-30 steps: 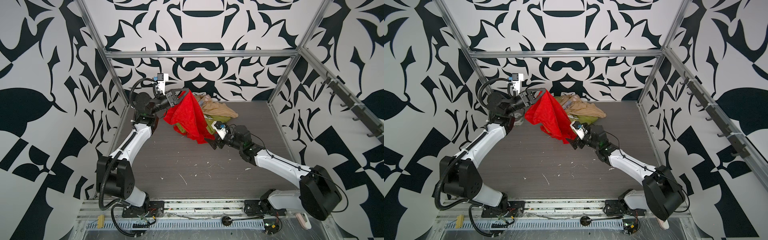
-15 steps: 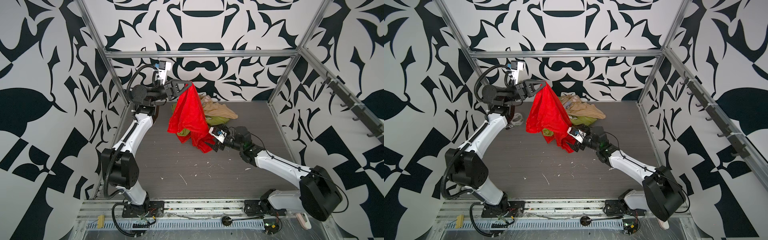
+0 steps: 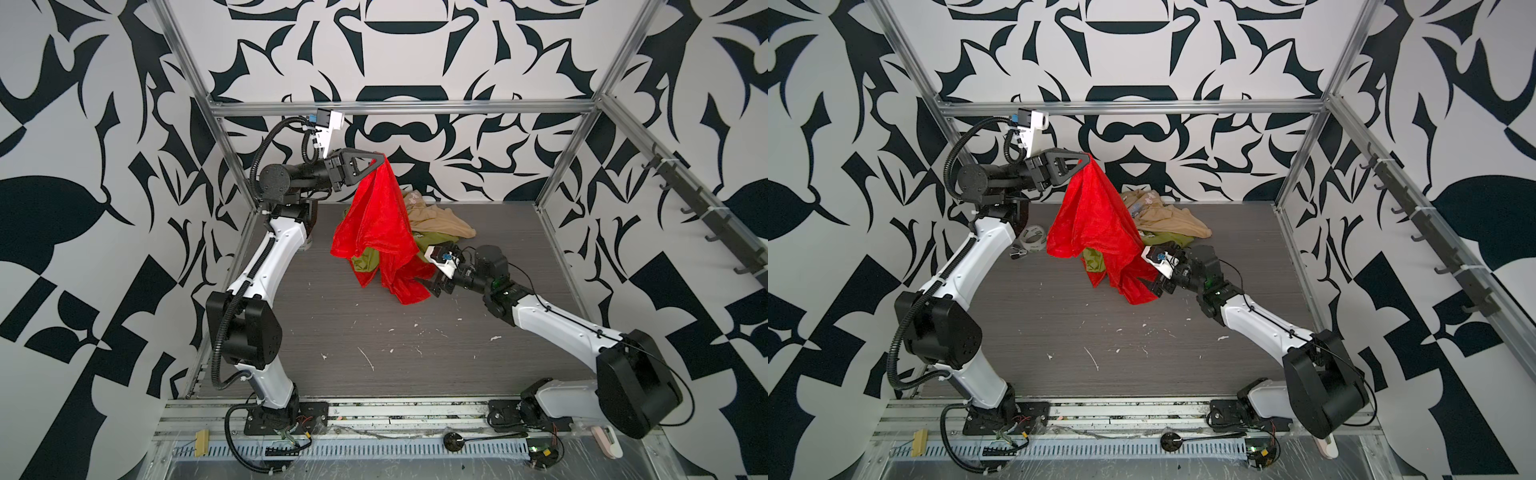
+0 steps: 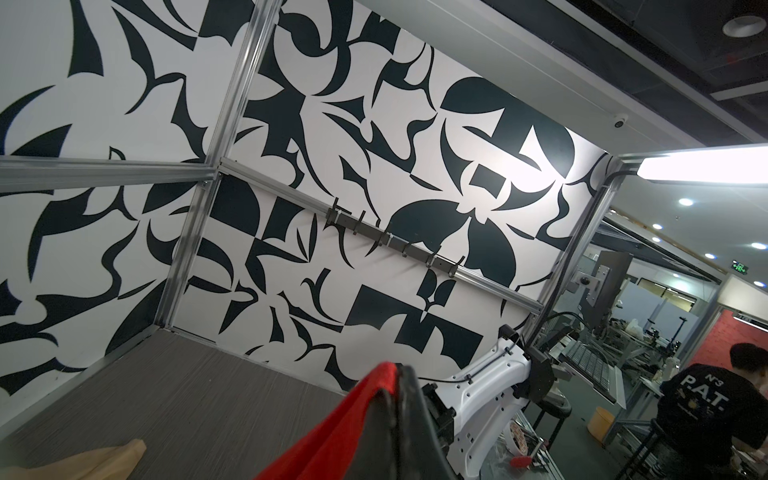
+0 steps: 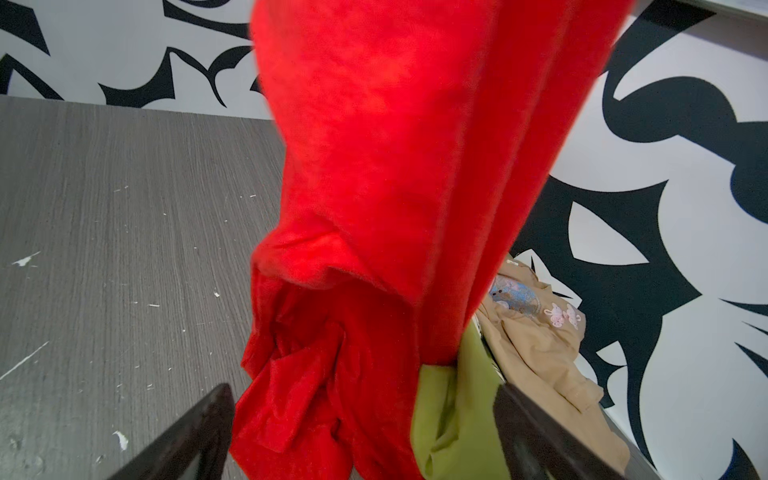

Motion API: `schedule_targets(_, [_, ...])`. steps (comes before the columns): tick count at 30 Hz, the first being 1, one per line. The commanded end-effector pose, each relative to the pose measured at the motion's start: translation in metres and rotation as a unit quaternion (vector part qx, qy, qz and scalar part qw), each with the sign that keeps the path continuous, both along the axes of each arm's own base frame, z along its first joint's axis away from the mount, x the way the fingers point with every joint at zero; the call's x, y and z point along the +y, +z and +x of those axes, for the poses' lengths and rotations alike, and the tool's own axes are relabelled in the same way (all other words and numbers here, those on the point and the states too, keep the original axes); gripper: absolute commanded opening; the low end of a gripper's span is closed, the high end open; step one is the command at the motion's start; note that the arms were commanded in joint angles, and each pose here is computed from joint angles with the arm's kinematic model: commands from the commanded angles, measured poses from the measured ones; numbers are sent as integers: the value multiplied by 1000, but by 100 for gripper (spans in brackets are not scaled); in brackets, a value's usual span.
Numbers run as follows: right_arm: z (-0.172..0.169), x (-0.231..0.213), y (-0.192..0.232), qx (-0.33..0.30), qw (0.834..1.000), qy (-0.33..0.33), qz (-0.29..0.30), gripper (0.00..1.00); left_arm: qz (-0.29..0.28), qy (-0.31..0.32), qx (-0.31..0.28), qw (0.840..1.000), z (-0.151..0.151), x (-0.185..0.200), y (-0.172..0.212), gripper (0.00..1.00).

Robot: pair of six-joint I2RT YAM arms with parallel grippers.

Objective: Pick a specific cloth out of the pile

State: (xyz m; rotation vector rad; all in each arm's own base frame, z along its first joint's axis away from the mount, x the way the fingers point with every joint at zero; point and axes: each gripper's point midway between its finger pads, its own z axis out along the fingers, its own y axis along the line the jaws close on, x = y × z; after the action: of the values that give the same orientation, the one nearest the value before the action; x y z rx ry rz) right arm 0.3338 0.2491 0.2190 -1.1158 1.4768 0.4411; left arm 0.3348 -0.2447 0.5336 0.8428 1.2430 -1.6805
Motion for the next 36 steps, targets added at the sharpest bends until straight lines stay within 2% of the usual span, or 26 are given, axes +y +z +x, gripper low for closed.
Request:
schedule_targets(1, [7, -3, 36, -22, 999, 19, 38, 99, -11, -20, -63, 998, -32, 6, 24, 0])
schedule_targets(11, [44, 17, 34, 10, 995, 54, 80, 98, -7, -38, -68, 997, -43, 7, 19, 0])
schedule_targets(17, [59, 39, 26, 37, 988, 82, 129, 89, -6, -38, -64, 997, -45, 8, 15, 0])
schedule_targets(25, [63, 72, 0, 52, 986, 102, 120, 91, -7, -37, -65, 997, -46, 8, 14, 0])
schedule_targets(28, [66, 79, -3, 52, 985, 105, 123, 86, -9, -36, -65, 997, -45, 8, 13, 0])
schedule_targets(36, [63, 80, 0, 60, 982, 112, 139, 62, -13, -32, -57, 998, -41, 9, 11, 0])
